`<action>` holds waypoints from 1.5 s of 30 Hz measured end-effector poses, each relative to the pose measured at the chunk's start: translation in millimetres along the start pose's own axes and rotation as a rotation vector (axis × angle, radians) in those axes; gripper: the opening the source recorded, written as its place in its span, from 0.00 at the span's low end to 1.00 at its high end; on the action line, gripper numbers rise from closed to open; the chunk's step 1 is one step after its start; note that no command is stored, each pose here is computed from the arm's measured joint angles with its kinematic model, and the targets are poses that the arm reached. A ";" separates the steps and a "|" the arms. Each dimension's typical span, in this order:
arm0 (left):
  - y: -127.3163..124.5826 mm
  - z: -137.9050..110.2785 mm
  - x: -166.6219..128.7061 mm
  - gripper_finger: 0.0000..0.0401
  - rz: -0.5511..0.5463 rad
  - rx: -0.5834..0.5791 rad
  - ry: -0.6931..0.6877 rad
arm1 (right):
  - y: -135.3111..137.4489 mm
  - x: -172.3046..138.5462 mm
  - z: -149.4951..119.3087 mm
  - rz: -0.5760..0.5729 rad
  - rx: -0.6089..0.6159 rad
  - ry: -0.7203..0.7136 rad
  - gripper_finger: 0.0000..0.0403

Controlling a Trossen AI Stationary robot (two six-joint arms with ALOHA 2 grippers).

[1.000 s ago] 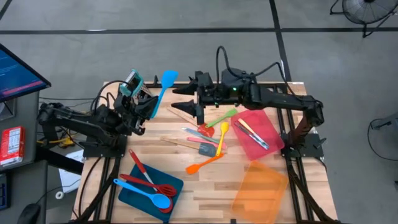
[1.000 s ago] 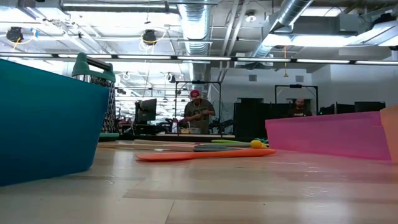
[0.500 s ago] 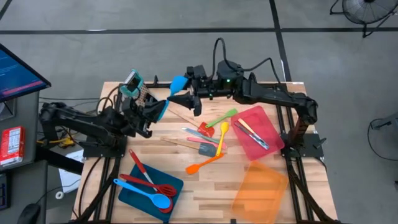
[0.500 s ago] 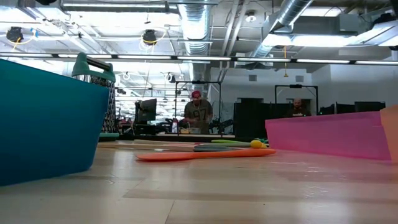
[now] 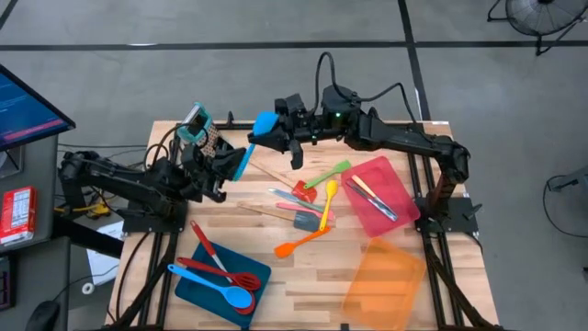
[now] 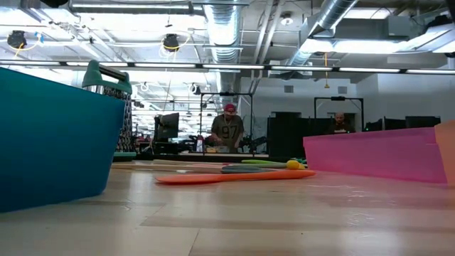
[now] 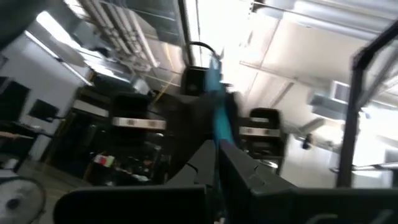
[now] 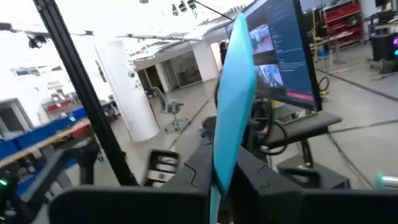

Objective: Pick & Place Kitchen Items
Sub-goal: Put the blue spatula into the orange bin

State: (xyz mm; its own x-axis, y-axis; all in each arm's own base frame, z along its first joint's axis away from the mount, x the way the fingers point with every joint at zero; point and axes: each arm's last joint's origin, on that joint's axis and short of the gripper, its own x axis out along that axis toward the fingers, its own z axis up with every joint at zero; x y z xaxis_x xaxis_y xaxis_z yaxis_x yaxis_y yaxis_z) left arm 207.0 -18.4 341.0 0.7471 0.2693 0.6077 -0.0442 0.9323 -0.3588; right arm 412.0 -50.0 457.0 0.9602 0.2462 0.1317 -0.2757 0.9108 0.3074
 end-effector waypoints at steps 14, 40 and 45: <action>-1.8 -0.5 -0.6 0.07 -0.009 -0.009 0.005 | 31.2 -47.4 44.7 -0.081 0.065 0.151 0.02; -15.4 -2.5 -5.0 0.07 -0.165 -0.227 0.056 | 230.9 -188.1 -132.0 -0.617 -0.014 1.183 0.02; -16.5 -2.6 -5.2 0.04 -0.199 -0.248 0.066 | 247.1 -182.2 -199.6 -0.529 -0.026 1.376 0.02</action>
State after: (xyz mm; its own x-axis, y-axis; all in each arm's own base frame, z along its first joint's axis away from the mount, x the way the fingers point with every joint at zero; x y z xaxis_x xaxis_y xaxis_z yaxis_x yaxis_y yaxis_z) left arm 205.5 -35.9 341.9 0.7667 0.0634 0.6389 0.2641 0.8759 -0.4038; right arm 177.7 196.4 320.9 0.2359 -0.0092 -0.9717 0.0992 0.9950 0.0147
